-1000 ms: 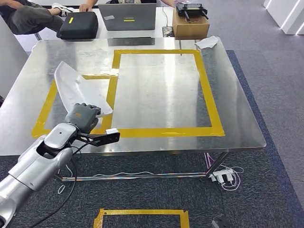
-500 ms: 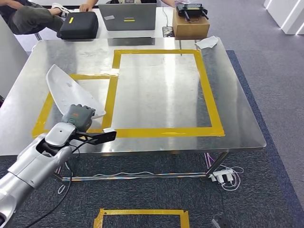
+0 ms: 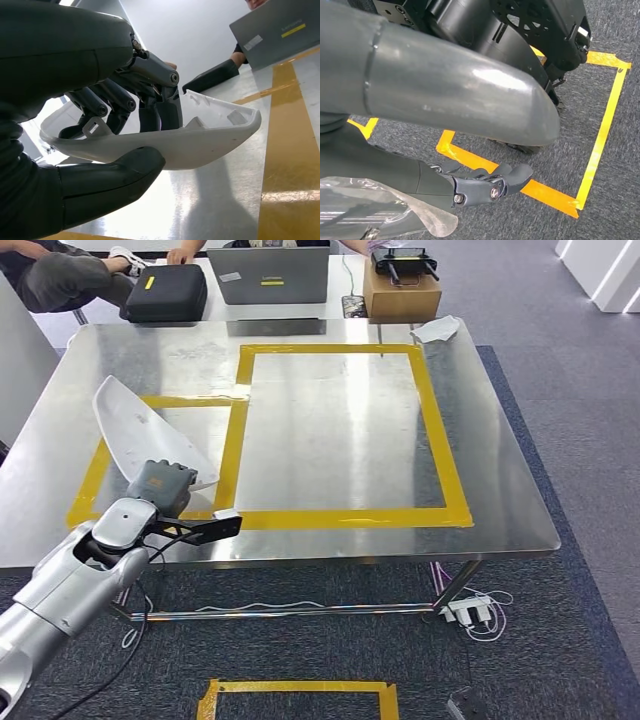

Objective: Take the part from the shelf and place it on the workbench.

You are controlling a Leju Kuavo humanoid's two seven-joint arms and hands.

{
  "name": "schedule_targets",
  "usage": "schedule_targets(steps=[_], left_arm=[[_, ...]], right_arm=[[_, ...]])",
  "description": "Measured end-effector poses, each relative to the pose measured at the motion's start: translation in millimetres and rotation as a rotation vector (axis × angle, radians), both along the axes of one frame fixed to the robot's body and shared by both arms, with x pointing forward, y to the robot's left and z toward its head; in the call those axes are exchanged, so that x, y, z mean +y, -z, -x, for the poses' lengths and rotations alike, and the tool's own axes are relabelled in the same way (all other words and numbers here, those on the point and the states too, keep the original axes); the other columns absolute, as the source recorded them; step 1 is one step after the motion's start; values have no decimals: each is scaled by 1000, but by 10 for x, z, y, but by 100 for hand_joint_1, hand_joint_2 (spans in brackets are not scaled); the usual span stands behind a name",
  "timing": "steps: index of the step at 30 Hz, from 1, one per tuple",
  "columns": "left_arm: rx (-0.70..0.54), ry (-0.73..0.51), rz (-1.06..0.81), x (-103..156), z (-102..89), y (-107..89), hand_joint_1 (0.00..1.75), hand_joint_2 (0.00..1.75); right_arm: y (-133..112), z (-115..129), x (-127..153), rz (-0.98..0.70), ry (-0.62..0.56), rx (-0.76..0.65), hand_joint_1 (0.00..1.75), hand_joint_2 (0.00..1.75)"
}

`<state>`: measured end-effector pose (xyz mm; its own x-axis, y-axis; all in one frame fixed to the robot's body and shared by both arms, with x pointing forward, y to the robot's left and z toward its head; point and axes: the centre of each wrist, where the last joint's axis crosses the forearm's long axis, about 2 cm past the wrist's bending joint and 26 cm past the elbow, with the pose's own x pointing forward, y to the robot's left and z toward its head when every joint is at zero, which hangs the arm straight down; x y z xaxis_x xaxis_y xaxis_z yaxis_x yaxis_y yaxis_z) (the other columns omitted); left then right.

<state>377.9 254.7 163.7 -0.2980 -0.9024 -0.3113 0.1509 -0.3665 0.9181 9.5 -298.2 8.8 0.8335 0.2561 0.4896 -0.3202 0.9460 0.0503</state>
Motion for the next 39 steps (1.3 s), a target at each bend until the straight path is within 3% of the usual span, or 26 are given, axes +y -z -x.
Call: schedule_targets(steps=[5, 9, 14, 18, 39], left_arm=[[0, -1, -1, 3, 0, 1, 175, 175], [0, -1, -2, 7, -1, 3, 0, 175], [-1, 1, -1, 8, -1, 3, 0, 175], [-18, -2, 0, 14, -2, 2, 0, 0], [-157, 35, 85, 41, -32, -56, 0, 0]], right_arm=[[0, -1, 3, -1, 2, 0, 0, 0], [-1, -4, 3, -1, 3, -1, 0, 0], [-1, -6, 3, -1, 4, -2, 0, 0], [-1, 13, 6, -2, 4, 0, 0, 0], [-13, 2, 12, -4, 10, -7, 0, 0]])
